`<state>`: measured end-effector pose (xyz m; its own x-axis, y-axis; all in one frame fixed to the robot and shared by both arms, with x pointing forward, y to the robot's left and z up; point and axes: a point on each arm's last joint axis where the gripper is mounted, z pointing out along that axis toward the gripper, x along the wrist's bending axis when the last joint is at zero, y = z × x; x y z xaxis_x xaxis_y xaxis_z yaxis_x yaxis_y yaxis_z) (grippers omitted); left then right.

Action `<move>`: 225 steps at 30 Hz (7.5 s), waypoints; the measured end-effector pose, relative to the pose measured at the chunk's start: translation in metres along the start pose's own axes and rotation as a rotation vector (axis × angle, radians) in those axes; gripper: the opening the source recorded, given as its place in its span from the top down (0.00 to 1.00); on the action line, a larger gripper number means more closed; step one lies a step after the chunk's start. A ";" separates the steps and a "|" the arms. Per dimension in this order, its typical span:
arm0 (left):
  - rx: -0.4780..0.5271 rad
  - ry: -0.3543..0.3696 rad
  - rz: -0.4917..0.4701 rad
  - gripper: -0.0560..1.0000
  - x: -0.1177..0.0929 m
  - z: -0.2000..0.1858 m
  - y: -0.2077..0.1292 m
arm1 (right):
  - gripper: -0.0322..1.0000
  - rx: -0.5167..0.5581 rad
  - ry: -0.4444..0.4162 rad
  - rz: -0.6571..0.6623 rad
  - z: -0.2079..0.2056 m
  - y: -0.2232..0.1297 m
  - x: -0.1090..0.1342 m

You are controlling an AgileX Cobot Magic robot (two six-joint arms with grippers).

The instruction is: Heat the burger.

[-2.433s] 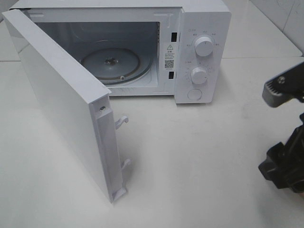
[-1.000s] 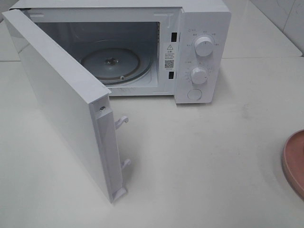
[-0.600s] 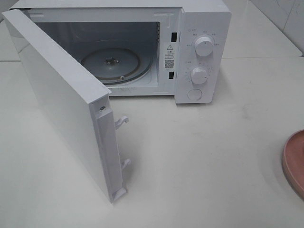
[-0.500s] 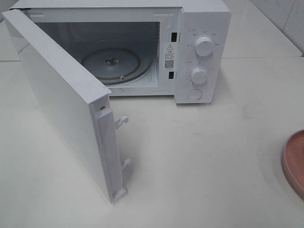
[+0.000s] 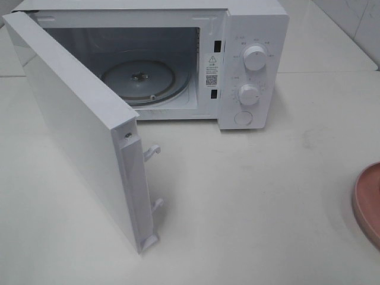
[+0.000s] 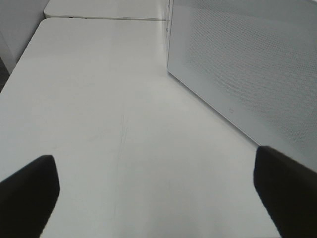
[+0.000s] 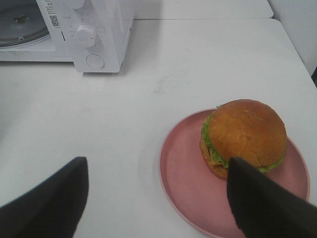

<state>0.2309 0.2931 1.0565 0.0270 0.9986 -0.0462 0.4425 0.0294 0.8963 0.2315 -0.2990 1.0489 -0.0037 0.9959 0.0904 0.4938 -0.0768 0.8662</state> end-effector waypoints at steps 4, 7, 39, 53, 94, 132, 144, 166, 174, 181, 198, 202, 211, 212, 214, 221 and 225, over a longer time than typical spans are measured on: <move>0.000 0.000 0.000 0.01 0.000 0.000 0.000 | 0.24 0.000 0.000 0.000 0.000 0.000 0.000; 0.000 0.000 0.000 0.01 0.000 0.000 0.000 | 0.24 0.000 0.000 0.000 0.000 0.000 0.000; 0.017 0.002 -0.005 0.14 0.000 0.006 0.021 | 0.24 0.000 0.000 0.000 0.000 0.000 0.000; 0.095 0.013 -0.024 0.95 0.005 0.046 0.046 | 0.24 0.000 0.000 0.000 0.000 0.000 0.000; -0.140 0.055 0.088 0.95 0.012 0.184 0.017 | 0.24 0.000 0.000 0.000 0.000 0.000 0.000; -0.236 -0.395 0.081 0.95 -0.132 0.271 0.009 | 0.24 0.000 0.000 0.000 0.000 0.000 0.000; -0.254 -0.387 0.114 0.95 -0.186 0.304 0.028 | 0.24 0.000 0.000 0.000 0.000 0.000 0.000; -0.157 -0.366 0.104 0.95 -0.252 0.356 0.033 | 0.24 0.000 0.000 0.000 0.000 0.000 0.000; -0.153 -0.345 0.144 0.95 -0.263 0.367 0.035 | 0.24 0.000 0.000 0.000 0.000 0.000 0.000; -0.120 -0.344 0.160 0.95 -0.265 0.374 0.036 | 0.24 0.000 0.000 0.000 0.000 0.000 0.000; -0.114 -0.354 0.268 0.95 -0.269 0.327 0.031 | 0.24 0.000 0.000 0.000 0.000 0.000 0.000; 0.029 -0.384 0.267 0.86 -0.260 0.308 0.019 | 0.24 0.000 0.000 0.000 0.000 0.000 0.000; 0.337 -0.567 0.266 0.15 -0.246 0.291 0.010 | 0.24 0.000 0.000 0.000 0.000 0.000 0.000; 0.367 -0.586 0.253 0.13 -0.243 0.291 0.010 | 0.24 0.000 0.000 0.000 0.000 0.000 0.000; 0.419 -0.616 0.229 0.10 -0.236 0.292 0.013 | 0.24 0.000 0.000 0.000 0.000 0.000 0.000; 0.590 -0.655 0.155 0.09 -0.206 0.293 0.025 | 0.24 0.000 0.000 0.000 0.000 0.000 0.000; 0.728 -0.576 0.196 0.09 -0.175 0.279 0.038 | 0.24 0.000 0.000 0.000 0.000 0.000 0.000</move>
<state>0.4927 0.1072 0.9758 0.5123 0.8013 -0.3089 0.8282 -0.3658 0.4247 0.2315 -0.2990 1.0489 -0.0037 0.9959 0.0904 0.4938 -0.0768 0.8662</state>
